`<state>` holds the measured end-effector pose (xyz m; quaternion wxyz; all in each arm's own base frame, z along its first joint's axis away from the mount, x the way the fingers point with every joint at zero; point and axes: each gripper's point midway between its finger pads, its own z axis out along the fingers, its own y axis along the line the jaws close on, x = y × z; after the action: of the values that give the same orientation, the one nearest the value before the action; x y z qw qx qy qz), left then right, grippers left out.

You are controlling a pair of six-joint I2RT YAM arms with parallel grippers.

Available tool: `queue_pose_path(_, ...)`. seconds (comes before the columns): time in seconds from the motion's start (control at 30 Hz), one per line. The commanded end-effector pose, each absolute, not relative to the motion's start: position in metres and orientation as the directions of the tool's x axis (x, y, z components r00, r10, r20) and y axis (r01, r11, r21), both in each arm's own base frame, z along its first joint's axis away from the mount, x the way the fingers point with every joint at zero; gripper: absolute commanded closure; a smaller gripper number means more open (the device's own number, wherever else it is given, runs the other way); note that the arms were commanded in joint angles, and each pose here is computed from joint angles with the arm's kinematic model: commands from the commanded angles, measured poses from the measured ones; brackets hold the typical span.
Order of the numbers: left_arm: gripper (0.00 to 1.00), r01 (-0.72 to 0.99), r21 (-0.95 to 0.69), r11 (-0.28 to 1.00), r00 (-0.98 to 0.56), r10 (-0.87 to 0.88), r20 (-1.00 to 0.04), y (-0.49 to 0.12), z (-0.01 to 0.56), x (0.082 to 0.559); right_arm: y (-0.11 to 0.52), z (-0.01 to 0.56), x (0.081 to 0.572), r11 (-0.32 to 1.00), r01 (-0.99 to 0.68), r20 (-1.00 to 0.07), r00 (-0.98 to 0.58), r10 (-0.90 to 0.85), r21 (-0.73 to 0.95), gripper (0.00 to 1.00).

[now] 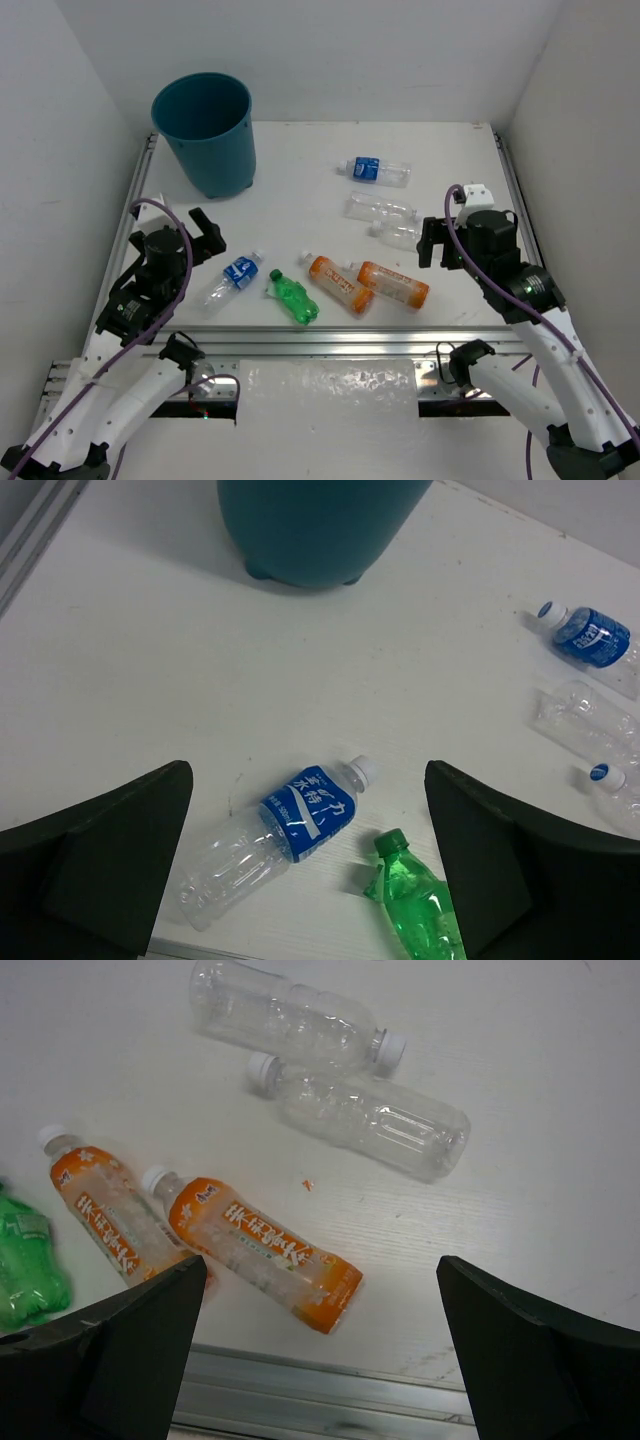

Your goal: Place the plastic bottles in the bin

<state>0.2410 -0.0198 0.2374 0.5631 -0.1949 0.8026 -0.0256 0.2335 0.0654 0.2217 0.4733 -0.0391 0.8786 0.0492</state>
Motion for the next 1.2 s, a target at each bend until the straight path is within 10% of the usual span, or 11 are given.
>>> queue_pose_path(0.0,0.0,-0.248,-0.302,0.92,-0.242,-0.361,-0.901,-0.025,0.258,0.245,0.068,0.225,0.238,0.991,-0.119,-0.85,-0.526,-0.015,0.056,0.01)
queue_pose_path(0.3,0.0,-0.202,-0.297,0.933,-0.269,-0.345,-0.899,-0.034,0.256,0.249,0.099,0.208,0.23,0.944,-0.315,-0.833,-0.546,-0.091,0.103,0.01)
queue_pose_path(0.87,0.0,-0.139,-0.292,0.946,-0.319,-0.322,-0.891,-0.049,0.247,0.253,0.125,0.048,0.227,0.899,-0.437,-0.34,-0.849,-0.405,0.019,0.11)
queue_pose_path(1.17,0.0,-0.15,-0.295,0.944,-0.306,-0.328,-0.894,-0.046,0.249,0.251,0.11,0.02,0.235,0.902,-0.423,-0.28,-0.858,-0.429,-0.086,0.2)
